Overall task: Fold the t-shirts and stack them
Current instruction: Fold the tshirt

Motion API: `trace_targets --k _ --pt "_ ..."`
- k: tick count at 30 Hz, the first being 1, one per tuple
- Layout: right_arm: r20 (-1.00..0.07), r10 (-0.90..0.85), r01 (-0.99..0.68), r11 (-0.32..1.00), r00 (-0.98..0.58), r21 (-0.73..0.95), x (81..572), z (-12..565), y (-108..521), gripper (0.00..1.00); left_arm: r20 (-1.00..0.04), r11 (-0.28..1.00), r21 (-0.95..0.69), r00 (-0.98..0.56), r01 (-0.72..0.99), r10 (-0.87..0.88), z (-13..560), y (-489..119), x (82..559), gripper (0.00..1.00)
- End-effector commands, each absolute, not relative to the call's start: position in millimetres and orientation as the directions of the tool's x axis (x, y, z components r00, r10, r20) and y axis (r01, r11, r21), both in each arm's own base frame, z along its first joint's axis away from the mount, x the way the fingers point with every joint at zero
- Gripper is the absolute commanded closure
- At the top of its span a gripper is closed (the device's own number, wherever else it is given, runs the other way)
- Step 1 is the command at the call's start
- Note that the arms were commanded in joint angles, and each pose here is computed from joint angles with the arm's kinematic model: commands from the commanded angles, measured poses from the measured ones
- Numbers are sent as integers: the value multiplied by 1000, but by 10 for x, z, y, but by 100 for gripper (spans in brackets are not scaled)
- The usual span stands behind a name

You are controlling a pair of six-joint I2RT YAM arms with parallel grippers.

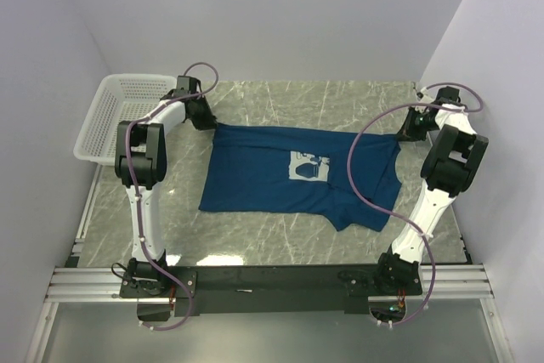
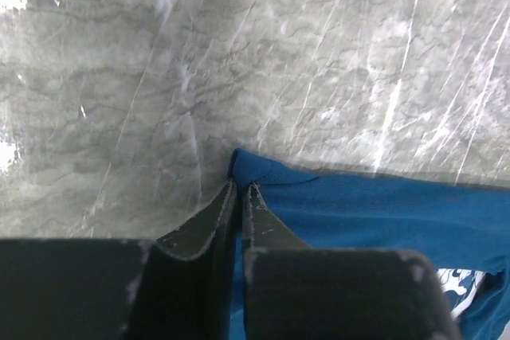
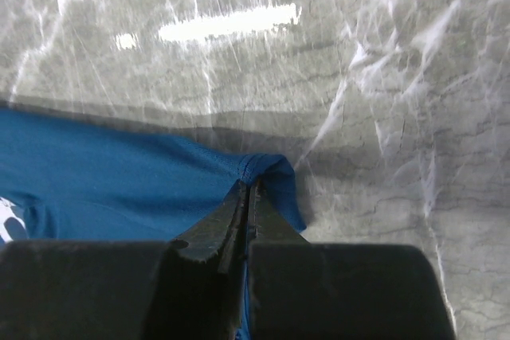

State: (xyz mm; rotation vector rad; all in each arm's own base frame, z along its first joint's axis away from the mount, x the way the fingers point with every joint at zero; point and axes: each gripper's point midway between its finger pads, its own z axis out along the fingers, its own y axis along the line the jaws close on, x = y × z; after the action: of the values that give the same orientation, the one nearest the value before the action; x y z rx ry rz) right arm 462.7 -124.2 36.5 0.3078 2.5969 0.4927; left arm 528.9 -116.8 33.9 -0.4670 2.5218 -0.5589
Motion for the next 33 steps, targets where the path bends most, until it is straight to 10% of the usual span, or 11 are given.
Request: trace_targets --k 1,6,10,13,21,25,29,33 --pt "-476 305 122 918 -825 377 4842 538 -1383 100 -496 847 -502 -745 -172 -445 756 -1119 5514 87" --pt "-507 297 110 925 -809 365 5000 625 -1390 95 -553 852 -504 -705 -142 -445 1007 -1074 5605 73" --pt "-552 262 84 941 -792 326 5060 840 -1374 41 -629 846 -530 -640 -61 -441 1549 -1102 5608 58" --pt "-617 194 59 971 -762 232 4989 1069 -1410 22 -696 832 -554 -564 27 -445 2103 -1133 5470 54" --pt "-650 -312 -502 856 -693 125 3758 1248 -556 16 -811 853 -516 -366 77 -457 3000 -868 4263 41" --pt "-683 -607 -880 460 -406 115 2487 1163 167 12 -849 878 -477 -239 -38 -471 3055 -450 3358 1" --pt "-662 -749 -987 121 -19 -108 1715 1094 526 11 -834 870 -492 -309 42 -457 2821 -584 2760 1" --pt "-577 -817 -975 123 5 -183 1606 766 740 21 -773 825 -560 -408 78 -486 2539 -763 2419 1"
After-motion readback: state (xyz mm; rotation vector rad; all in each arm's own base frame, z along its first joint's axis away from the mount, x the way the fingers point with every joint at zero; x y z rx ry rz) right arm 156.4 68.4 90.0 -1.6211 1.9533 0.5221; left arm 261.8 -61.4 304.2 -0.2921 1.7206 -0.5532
